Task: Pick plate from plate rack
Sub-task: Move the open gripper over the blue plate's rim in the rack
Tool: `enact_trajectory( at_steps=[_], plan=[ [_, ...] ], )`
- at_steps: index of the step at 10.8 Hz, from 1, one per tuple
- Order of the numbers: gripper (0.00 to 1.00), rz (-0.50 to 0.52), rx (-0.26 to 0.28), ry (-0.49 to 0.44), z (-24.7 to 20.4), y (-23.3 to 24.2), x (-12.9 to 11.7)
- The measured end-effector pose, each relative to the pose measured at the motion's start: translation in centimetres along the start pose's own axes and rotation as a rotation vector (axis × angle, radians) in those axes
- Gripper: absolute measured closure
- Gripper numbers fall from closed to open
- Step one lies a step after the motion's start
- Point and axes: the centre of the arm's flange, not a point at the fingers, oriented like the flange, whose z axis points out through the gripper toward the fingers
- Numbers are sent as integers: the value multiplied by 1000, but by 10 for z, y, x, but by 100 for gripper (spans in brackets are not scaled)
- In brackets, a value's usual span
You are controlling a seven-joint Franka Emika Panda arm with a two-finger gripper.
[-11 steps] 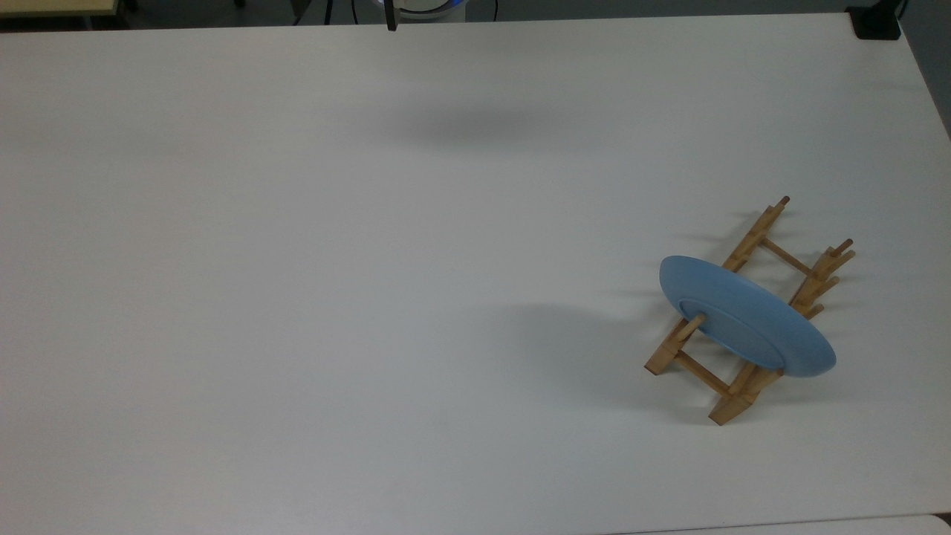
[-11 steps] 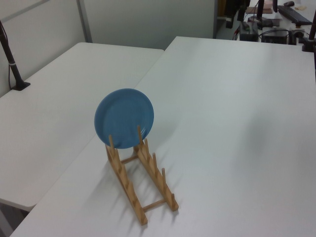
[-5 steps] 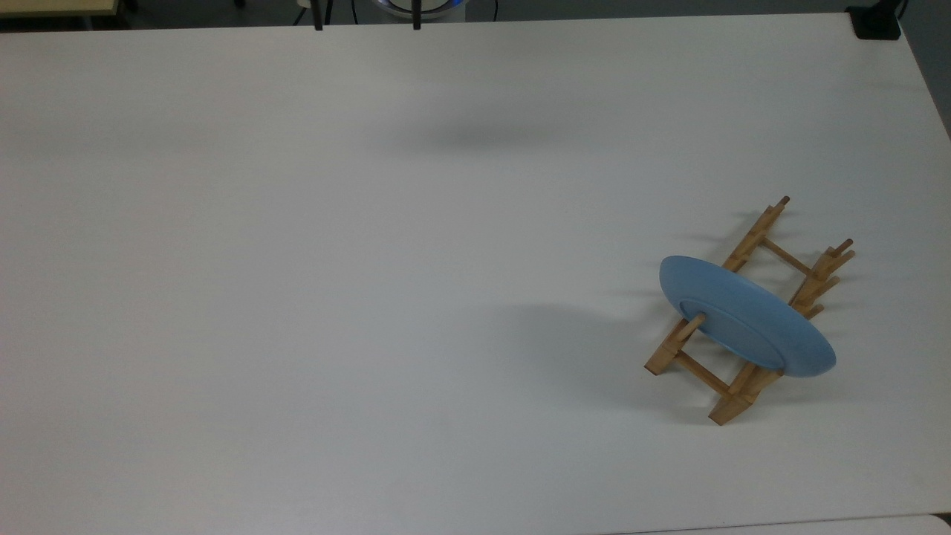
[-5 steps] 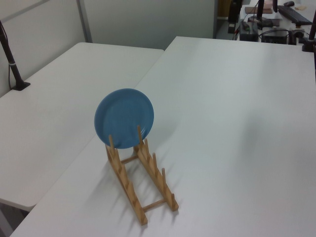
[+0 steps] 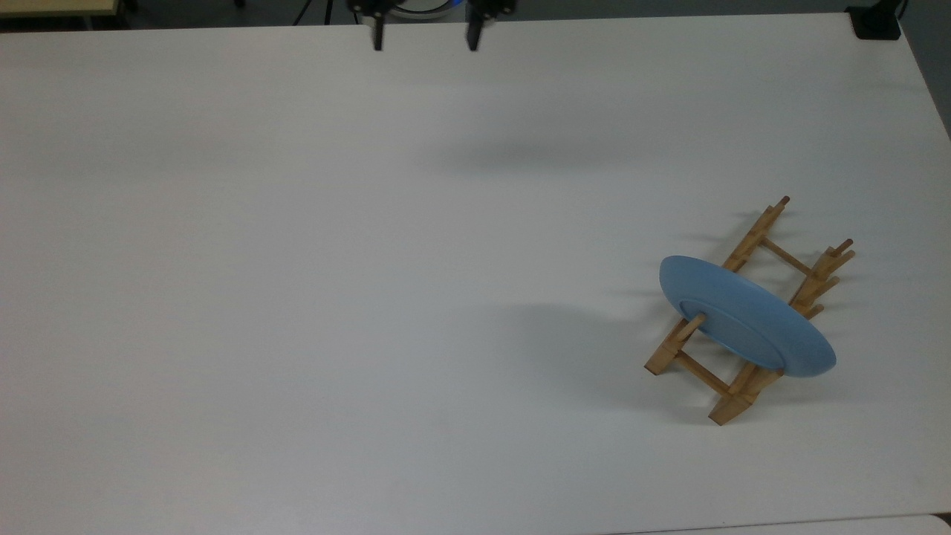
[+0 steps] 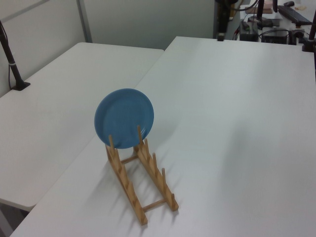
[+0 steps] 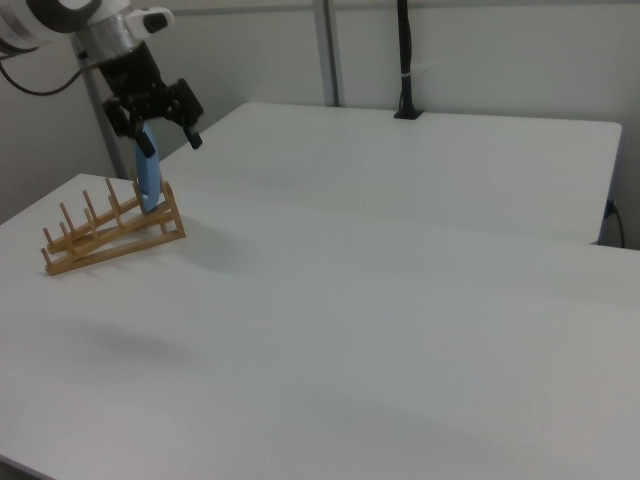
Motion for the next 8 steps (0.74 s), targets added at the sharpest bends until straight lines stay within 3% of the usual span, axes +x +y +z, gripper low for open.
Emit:
enact_trajectory(
  at_steps=[3, 4, 7, 8],
  plan=[
    [0, 144, 17, 271, -13, -65, 42],
    [0, 180, 23, 332, -4, -87, 55],
    [0, 265, -52, 476, 51, -153, 89],
    [0, 281, -42, 510, 69, -172, 96]
  ],
)
